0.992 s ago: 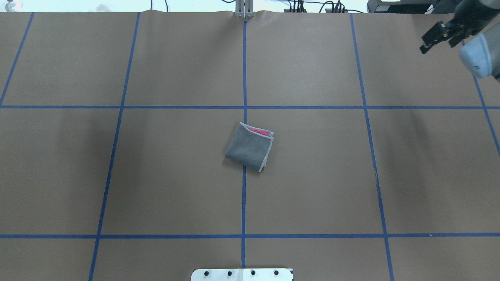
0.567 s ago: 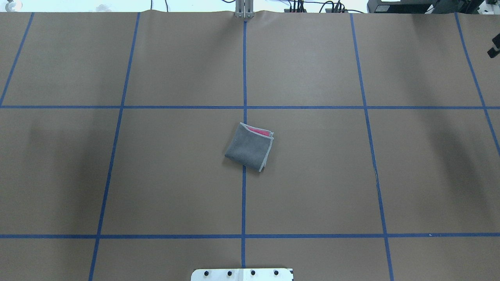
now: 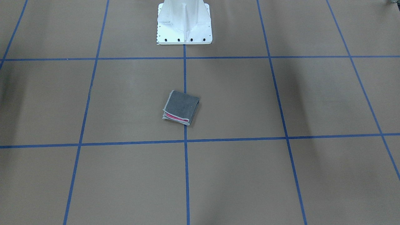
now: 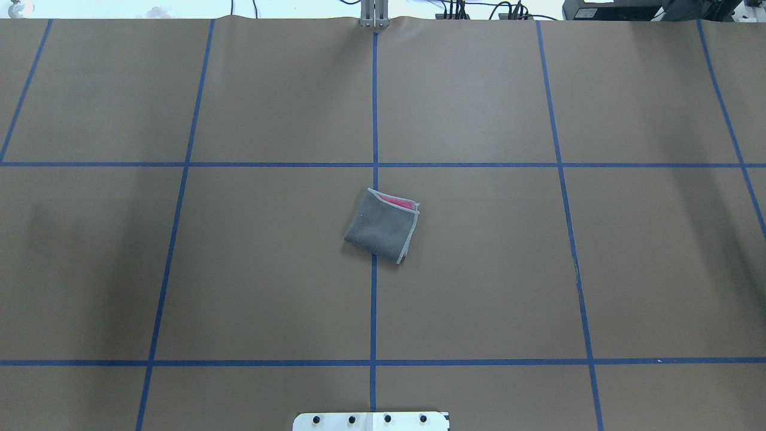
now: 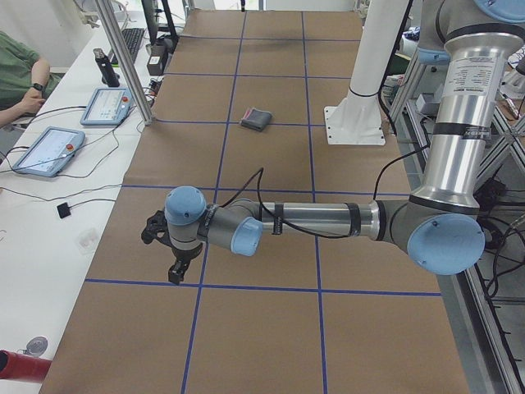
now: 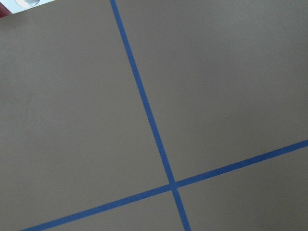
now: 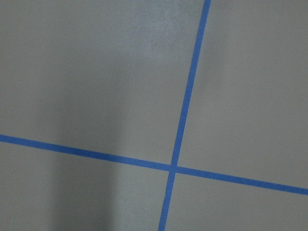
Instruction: Fold towel twice with both arms
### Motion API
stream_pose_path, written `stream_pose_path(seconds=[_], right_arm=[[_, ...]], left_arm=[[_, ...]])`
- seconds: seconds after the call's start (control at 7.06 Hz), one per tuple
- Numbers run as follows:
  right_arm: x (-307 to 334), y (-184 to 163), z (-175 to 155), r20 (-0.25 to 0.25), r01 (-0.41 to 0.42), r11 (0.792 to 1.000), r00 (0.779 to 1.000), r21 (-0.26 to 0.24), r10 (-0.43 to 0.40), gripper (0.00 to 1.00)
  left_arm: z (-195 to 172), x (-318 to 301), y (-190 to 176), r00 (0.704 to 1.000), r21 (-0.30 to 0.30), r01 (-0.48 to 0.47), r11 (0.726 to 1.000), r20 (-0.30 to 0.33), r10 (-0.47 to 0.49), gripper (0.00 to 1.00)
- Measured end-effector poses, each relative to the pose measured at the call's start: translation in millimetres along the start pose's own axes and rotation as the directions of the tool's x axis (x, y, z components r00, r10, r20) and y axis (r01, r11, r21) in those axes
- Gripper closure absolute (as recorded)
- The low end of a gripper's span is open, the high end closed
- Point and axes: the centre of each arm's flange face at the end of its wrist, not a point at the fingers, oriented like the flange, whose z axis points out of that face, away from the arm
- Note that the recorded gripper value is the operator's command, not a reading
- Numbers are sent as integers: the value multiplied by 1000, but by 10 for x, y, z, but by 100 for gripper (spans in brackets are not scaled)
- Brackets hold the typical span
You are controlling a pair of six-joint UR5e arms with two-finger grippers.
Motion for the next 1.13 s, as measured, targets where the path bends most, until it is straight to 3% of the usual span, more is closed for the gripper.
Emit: stream_pose_path(seconds=[0.28,0.57,1.13], right_arm=[[162,397,91,57,-50,999,997,-18,51,0],[174,584,76,55,-58,998,997,-17,59,0],[262,672,-72,46,-82,997,996,7,82,0]], left_arm=[[112,-104,227,999,-32,24,999,43,-23,0],[-21,29,496,998,-44,41,998,45,-39,0],[-562,579,651,995,-103,95,990,-6,-97,0]])
